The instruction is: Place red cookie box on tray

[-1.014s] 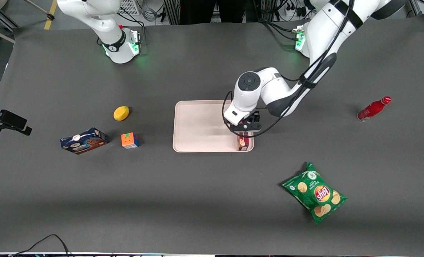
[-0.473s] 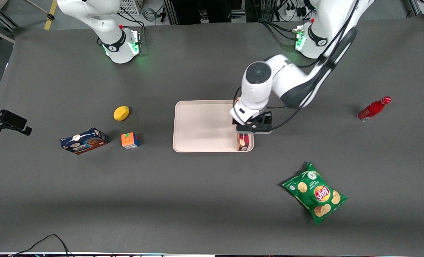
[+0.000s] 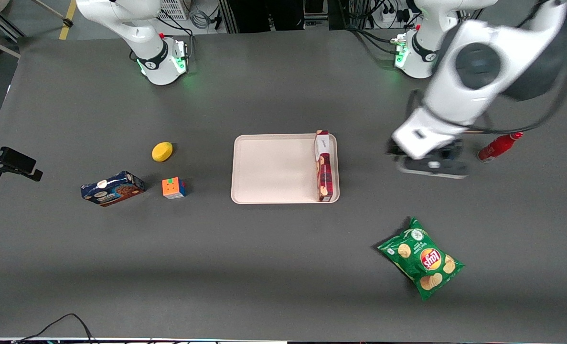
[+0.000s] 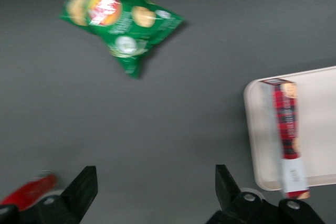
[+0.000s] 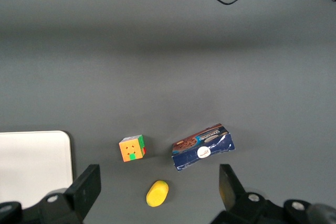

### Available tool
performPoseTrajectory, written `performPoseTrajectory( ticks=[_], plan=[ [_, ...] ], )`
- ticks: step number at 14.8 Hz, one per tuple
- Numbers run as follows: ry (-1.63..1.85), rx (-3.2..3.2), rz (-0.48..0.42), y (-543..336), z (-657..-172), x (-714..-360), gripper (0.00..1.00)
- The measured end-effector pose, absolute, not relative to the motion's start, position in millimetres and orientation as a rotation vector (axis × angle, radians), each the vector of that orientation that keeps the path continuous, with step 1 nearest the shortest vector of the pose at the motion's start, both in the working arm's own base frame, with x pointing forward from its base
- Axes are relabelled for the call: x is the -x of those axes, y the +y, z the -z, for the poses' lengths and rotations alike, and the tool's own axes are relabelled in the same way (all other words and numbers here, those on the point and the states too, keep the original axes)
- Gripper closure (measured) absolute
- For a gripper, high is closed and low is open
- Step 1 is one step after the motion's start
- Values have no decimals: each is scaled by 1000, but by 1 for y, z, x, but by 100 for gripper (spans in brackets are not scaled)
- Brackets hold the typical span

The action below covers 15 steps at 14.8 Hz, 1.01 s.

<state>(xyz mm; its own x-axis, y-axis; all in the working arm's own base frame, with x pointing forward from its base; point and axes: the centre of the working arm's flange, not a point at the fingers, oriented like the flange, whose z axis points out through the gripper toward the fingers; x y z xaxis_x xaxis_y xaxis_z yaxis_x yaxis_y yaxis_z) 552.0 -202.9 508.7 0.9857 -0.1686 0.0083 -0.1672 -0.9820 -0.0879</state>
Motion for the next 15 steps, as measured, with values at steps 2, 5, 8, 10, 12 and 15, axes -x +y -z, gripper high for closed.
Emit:
performPoseTrajectory(
  ticks=[2,5,8,10,12,15],
  plan=[
    [264,3044,29,-145,-530,-559,0],
    [183,3089,11,-83,-547,-560,0],
    [129,3094,-11,-58,-561,-550,0],
    [105,3093,-5,-50,-572,-541,0],
    [83,3096,6,-43,-576,-540,0],
    [62,3140,11,-42,-576,-541,0]
  ],
)
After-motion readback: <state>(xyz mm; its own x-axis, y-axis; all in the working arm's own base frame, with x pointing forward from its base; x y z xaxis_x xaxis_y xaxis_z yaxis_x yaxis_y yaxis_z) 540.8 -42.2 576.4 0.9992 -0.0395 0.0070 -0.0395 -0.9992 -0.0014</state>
